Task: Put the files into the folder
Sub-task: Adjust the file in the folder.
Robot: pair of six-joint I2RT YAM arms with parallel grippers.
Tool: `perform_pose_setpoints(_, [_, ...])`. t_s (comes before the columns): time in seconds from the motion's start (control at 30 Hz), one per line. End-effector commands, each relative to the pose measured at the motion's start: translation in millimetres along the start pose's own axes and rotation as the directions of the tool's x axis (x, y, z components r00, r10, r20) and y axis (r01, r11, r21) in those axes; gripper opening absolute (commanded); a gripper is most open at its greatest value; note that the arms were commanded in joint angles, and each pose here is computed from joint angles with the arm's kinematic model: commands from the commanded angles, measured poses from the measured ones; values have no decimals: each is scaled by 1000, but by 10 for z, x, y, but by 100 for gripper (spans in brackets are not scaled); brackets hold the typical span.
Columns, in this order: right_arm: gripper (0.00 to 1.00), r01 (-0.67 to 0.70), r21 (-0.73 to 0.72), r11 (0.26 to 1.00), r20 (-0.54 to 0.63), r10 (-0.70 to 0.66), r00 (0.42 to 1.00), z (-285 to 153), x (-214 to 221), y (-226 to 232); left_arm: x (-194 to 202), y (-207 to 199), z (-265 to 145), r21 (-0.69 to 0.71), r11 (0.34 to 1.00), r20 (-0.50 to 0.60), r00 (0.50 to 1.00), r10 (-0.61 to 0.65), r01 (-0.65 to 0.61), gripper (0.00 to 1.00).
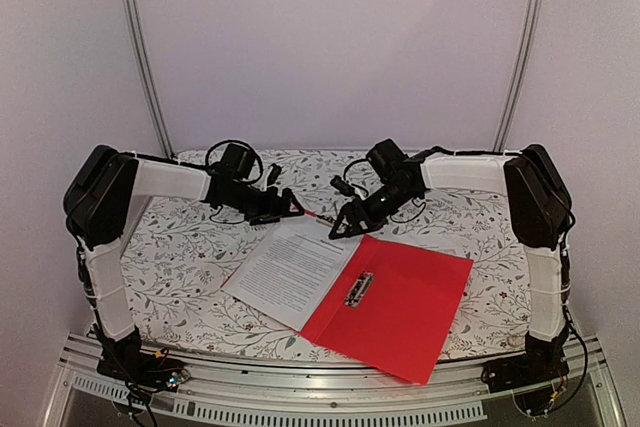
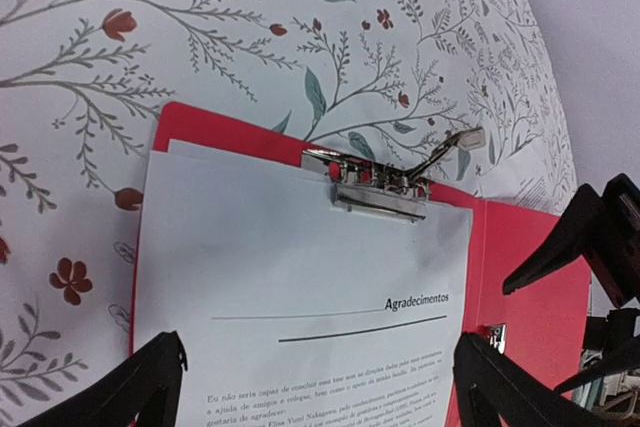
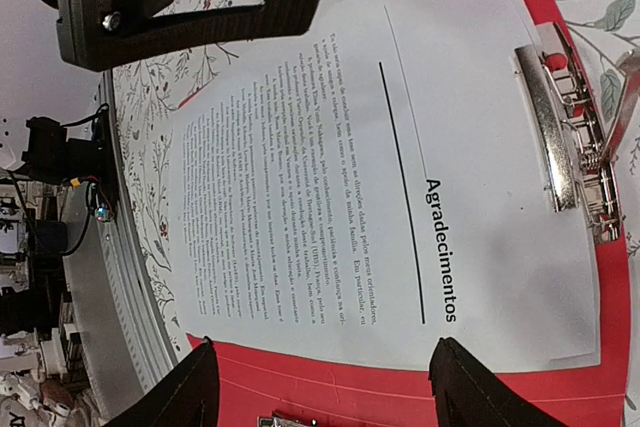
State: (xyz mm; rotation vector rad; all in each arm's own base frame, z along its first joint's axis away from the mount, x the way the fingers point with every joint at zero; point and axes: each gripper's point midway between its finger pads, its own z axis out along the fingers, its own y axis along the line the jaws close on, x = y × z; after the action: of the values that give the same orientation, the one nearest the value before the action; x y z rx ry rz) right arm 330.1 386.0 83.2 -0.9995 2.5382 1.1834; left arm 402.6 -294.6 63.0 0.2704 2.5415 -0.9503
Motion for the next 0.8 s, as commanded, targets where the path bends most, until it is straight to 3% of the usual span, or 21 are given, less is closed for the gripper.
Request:
perform_pose_setpoints(0.0, [73, -11, 47, 999, 15, 10, 1000, -140, 44, -1, -156, 63, -101, -18, 1000, 41, 999, -9, 10, 95])
perform_pose_setpoints(0.2, [73, -118, 223, 968, 43, 111, 993, -372, 174, -261, -194, 240, -68, -53, 998, 18, 1000, -22, 23, 95])
perform_pose_setpoints(0.47, [75, -258, 469, 845, 117, 230, 966, -933, 386, -628, -111, 354, 31, -56, 997, -19, 999, -44, 43, 95])
perform_pose_setpoints(0.77, [75, -321, 556, 767, 81, 334, 939, -1218, 796, -793, 127, 434, -10, -76, 995, -55, 996, -70, 66, 95])
